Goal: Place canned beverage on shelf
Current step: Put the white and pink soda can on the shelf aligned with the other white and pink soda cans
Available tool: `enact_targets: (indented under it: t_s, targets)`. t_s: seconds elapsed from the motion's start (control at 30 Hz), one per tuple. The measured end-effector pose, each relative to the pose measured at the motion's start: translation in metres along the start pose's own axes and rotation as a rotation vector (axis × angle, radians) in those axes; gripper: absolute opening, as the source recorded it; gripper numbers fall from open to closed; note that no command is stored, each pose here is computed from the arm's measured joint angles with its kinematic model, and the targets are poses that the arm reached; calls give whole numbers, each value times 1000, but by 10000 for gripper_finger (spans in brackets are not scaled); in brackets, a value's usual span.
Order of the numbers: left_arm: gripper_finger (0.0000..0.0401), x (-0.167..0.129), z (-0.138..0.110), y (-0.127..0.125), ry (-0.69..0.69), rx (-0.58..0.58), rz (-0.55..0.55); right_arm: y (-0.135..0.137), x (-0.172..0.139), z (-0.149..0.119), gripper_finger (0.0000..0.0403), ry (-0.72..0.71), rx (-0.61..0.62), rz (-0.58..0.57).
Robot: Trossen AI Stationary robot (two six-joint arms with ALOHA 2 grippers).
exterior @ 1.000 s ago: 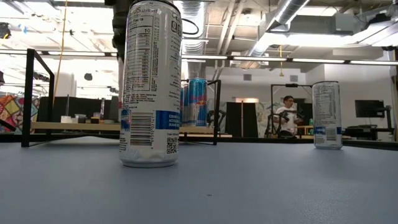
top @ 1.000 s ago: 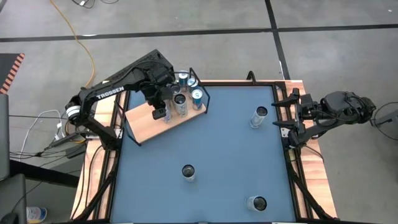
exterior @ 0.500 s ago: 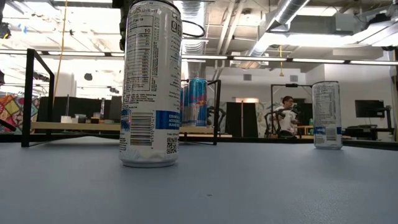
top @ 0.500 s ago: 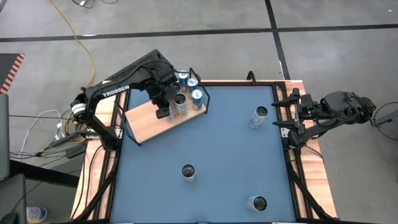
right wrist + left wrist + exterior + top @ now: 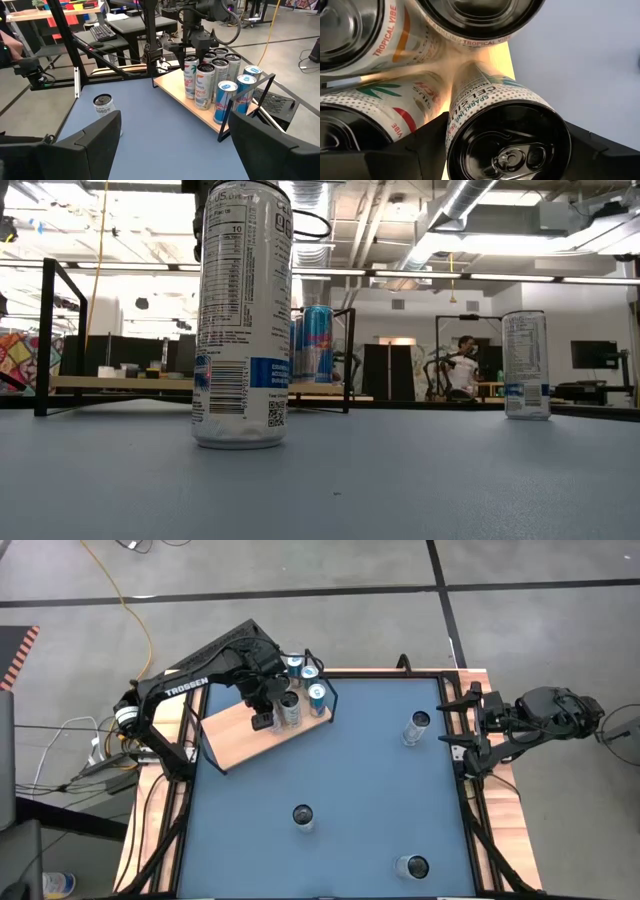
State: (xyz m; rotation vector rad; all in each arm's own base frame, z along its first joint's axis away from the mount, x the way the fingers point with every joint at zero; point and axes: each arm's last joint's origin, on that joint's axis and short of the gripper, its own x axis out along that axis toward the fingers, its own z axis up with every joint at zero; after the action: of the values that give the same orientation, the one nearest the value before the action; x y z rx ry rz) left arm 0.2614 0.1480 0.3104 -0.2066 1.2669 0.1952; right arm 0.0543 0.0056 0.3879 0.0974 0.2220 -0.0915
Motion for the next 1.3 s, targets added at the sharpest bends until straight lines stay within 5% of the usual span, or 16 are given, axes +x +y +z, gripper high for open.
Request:
enact_targets:
  t_s: [0.53, 1.03, 1.3]
  targets:
    - [325, -1, 5, 1, -56, 19, 3, 0, 0, 0, 350, 1, 0, 0]
    - [328, -1, -1, -1, 8, -5, -9, 0, 0, -3, 350, 25, 17, -5]
    - [328, -18, -8, -5, -23, -24, 75, 0, 0, -2, 350, 25, 17, -5]
